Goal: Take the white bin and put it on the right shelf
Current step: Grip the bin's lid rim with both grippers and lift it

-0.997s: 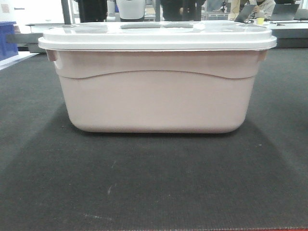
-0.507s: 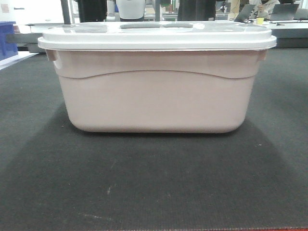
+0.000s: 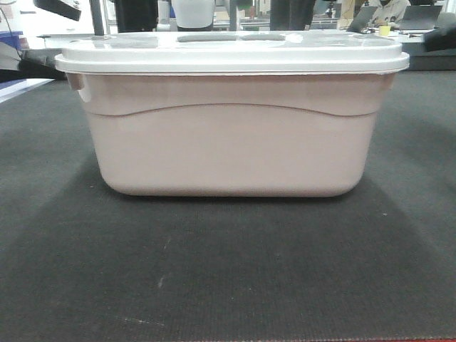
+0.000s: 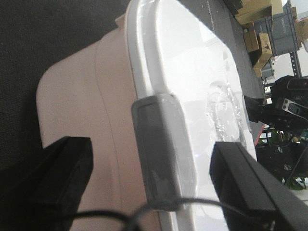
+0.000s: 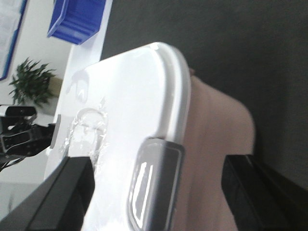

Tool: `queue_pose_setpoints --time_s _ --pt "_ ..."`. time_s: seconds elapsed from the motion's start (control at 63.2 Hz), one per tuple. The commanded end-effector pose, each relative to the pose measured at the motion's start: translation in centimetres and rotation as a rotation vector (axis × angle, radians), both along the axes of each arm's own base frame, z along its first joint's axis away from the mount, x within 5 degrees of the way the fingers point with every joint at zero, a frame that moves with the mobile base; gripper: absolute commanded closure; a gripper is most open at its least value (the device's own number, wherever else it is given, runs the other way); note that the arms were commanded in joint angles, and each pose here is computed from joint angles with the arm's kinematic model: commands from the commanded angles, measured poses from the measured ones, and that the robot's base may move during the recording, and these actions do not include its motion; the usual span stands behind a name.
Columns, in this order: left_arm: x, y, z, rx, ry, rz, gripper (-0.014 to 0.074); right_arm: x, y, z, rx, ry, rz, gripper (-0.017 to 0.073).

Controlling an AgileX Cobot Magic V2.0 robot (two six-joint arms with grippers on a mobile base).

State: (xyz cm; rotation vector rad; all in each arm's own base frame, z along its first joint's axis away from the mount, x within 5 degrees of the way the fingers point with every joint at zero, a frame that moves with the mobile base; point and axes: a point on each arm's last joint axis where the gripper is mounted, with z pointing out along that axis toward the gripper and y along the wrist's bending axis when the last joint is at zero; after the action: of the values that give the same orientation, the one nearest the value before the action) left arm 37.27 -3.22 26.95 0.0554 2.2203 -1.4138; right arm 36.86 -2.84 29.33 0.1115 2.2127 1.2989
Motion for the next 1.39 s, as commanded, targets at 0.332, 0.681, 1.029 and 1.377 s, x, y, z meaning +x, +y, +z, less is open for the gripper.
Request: queue_pose_setpoints --time_s 0.332,0.681,1.029,1.377 --pt "-0.5 -3.6 2.8 -0.08 -0.079 -0.073 0.0184 0.5 4.2 0.4 0.16 -0.03 0.192 -0.0083" --pt "-0.6 -4.5 2.8 -0.077 -0.08 -0.084 0.0186 0.4 5.0 0.4 0.159 -0.031 0.215 -0.0071" --pt "-0.7 -4.6 3.1 -0.112 -0.079 -0.094 0.0477 0.4 5.1 0.4 0.156 -0.036 0.218 0.0392" --pt "-0.9 -4.9 5.8 -0.243 -0.148 -0.169 0.072 -0.8 5.3 2.9 0.14 -0.107 0.222 0.0498"
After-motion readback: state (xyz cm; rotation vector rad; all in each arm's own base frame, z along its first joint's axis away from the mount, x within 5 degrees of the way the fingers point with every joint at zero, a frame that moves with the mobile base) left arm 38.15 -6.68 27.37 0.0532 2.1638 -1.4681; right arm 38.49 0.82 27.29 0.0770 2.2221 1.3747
